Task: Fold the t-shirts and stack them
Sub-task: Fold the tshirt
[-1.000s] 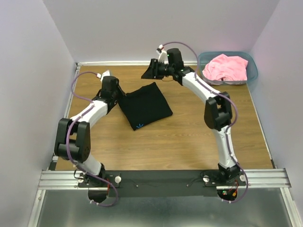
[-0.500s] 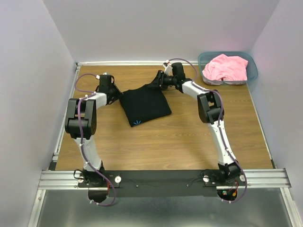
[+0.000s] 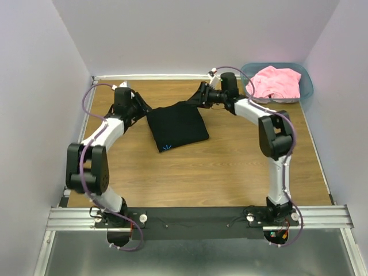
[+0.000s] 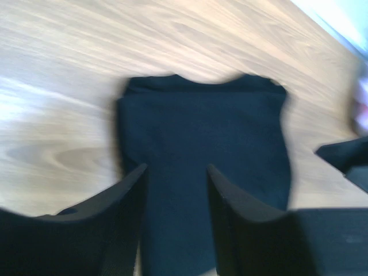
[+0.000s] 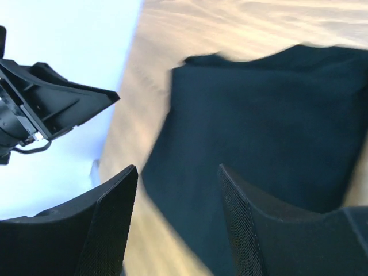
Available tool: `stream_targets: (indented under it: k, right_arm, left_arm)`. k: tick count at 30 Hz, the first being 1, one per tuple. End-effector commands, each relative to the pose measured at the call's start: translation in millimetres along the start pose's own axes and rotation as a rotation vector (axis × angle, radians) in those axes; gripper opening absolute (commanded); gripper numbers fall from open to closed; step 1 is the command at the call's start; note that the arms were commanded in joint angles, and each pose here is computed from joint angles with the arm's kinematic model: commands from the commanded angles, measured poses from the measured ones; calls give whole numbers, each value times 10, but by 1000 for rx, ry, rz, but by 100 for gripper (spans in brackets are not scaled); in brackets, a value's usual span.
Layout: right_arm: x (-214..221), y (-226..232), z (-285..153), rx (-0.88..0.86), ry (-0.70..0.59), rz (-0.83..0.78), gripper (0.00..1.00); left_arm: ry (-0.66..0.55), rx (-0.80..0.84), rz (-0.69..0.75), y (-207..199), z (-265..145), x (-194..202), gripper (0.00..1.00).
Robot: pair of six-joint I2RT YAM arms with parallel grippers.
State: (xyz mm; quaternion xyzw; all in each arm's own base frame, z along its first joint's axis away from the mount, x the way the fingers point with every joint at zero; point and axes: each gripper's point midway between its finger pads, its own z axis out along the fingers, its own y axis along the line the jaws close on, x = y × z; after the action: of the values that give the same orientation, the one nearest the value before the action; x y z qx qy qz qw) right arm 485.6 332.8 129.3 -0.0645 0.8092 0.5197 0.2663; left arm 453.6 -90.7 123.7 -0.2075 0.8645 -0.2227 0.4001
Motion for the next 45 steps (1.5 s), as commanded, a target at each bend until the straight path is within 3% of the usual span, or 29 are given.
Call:
stream_targets:
  k: [1,6,9,16,22,26,29,31,32,33,36,45]
  right_arm:
    - [182,350,-321,-71,25,-15,64]
    - [713,152,-457,-57,120,37,54]
    - [898,-69,-452,-19,141,54,46]
    - [1347,-875,-513,112,177,169,38]
    - [1580,-1051,-632,177,191,218,38]
    - [1363,-810,-775,198,136,150,39]
    - [1145,-656,-869,240,109,84,43]
    - [999,-564,-911,257,83,39,48]
    - [949,-568,-935,289,68,23,56]
    - [930,-509,-973,312,70,0,59]
    - [898,-525,-1041,413,70,-34,71]
    - [1019,-498,-891,572,116,-58,75]
  left_arm:
    - [61,60,22,-263,-353,412,48]
    - [172,60,5,-288,-458,1152,23]
    - [210,-4,-43,-57,-363,1395,16]
    - [303,-153,-118,356,-222,1792,7]
    - [354,-222,-147,595,-406,2036,6]
    - [324,-208,-117,516,-535,1893,15]
    - [244,-183,-79,349,-647,1590,27]
    - [146,-157,-58,185,-748,1273,40]
    - [95,-186,-40,217,-786,1151,47]
    - [39,-174,-18,156,-859,984,60]
    - [-45,-238,38,221,-978,753,74]
    - [-35,-273,65,386,-1127,855,77]
